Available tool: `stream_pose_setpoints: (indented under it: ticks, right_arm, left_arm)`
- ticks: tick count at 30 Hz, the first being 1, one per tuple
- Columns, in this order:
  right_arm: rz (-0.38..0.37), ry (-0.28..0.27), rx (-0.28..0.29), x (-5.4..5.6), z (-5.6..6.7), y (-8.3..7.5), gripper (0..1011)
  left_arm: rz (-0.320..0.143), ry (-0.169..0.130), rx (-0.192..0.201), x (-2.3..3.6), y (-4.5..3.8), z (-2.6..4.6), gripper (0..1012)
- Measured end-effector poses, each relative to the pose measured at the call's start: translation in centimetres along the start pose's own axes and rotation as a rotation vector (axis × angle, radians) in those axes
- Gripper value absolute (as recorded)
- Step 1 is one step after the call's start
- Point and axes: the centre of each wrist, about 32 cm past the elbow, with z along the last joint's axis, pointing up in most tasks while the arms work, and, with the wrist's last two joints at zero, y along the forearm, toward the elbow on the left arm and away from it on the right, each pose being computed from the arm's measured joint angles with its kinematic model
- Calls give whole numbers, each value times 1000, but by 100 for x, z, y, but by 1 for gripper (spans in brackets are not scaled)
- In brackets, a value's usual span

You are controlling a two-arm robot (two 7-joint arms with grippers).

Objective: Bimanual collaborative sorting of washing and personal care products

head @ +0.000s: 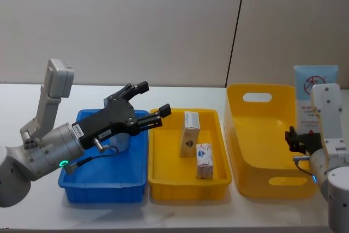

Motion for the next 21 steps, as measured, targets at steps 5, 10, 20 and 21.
stream_pose_setpoints:
  ticks: [5,10,20,21]
  right_arm:
    - [2,0,-10,13,-6,-5,778]
    - [2,0,-13,18,-6,-7,921]
    - [3,0,-20,26,-10,-9,1003]
    - [3,0,-21,27,-11,-10,1003]
  left_arm:
    - [0,0,0,0,0,0,1001]
    - [0,0,0,0,0,0,1001]
    - [0,0,0,0,0,0,1001]
    - [0,0,0,0,0,0,1001]
